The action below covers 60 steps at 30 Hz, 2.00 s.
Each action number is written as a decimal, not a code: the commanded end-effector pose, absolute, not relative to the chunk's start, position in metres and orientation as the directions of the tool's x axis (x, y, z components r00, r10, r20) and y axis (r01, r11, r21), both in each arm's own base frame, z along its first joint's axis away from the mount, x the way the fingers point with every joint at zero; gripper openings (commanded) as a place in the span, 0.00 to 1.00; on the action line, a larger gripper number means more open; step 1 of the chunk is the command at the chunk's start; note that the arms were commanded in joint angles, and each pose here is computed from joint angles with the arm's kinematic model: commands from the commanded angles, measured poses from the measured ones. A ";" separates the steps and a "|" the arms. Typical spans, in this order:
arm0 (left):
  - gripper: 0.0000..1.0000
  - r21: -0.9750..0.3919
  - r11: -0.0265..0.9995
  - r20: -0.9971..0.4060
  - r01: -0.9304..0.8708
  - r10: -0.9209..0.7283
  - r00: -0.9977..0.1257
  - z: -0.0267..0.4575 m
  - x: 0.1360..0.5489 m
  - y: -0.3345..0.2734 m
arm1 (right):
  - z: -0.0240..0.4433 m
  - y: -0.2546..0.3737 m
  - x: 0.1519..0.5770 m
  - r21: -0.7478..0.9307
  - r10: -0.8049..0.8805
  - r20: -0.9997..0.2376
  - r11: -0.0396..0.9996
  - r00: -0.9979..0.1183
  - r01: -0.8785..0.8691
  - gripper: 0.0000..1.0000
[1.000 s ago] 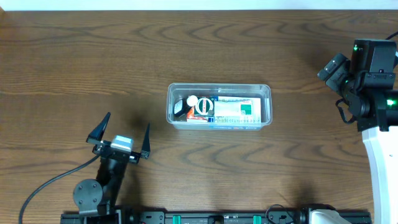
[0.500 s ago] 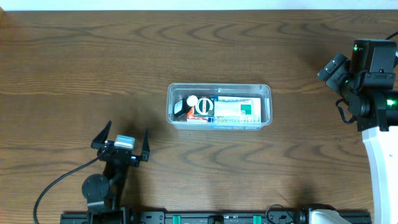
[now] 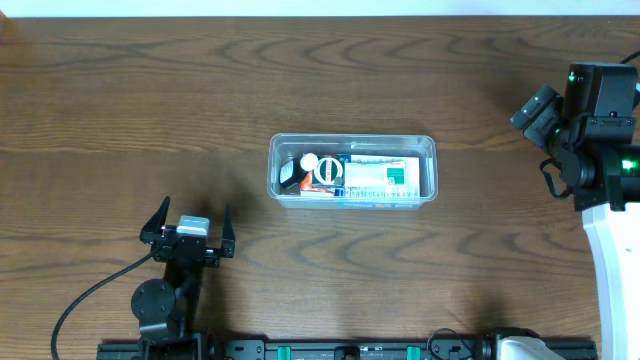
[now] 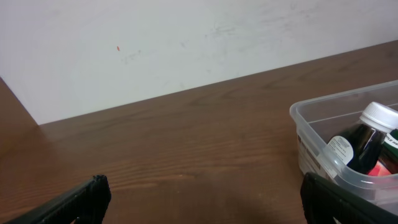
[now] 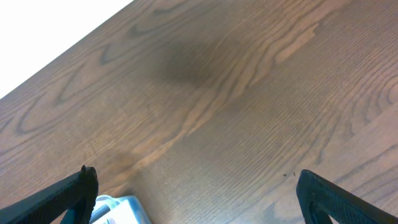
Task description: Pack container
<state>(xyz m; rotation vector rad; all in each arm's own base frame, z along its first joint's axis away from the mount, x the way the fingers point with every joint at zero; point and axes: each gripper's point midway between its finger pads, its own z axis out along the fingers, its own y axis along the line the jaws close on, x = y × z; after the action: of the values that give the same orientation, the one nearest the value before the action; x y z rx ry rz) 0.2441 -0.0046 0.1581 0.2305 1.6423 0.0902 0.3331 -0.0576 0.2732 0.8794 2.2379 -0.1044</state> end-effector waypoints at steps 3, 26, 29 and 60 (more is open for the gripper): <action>0.98 0.171 0.981 -0.976 0.093 0.182 -0.117 0.142 0.244 -0.003 | 0.275 -0.061 0.333 0.162 0.554 -0.660 0.765 -0.507 0.624 0.99; 0.98 0.171 0.981 -0.976 0.093 0.182 -0.117 0.142 0.244 -0.003 | 0.290 -0.058 0.311 0.189 0.542 -0.697 0.770 -0.470 0.609 0.99; 0.98 0.171 0.981 -0.976 0.093 0.182 -0.117 0.142 0.244 -0.003 | 0.288 -0.060 0.284 0.188 0.532 -0.719 0.769 -0.448 0.611 0.99; 0.98 0.171 0.981 -0.976 0.093 0.182 -0.117 0.142 0.244 -0.003 | 0.201 0.017 0.252 0.070 0.073 -0.997 0.992 0.029 -0.101 0.99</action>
<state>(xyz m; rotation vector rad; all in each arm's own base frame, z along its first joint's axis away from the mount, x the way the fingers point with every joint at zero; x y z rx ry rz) 0.2441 -0.0035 0.1579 0.2231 1.6446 0.0930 0.2537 0.0142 0.2066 0.0105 1.5494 0.1401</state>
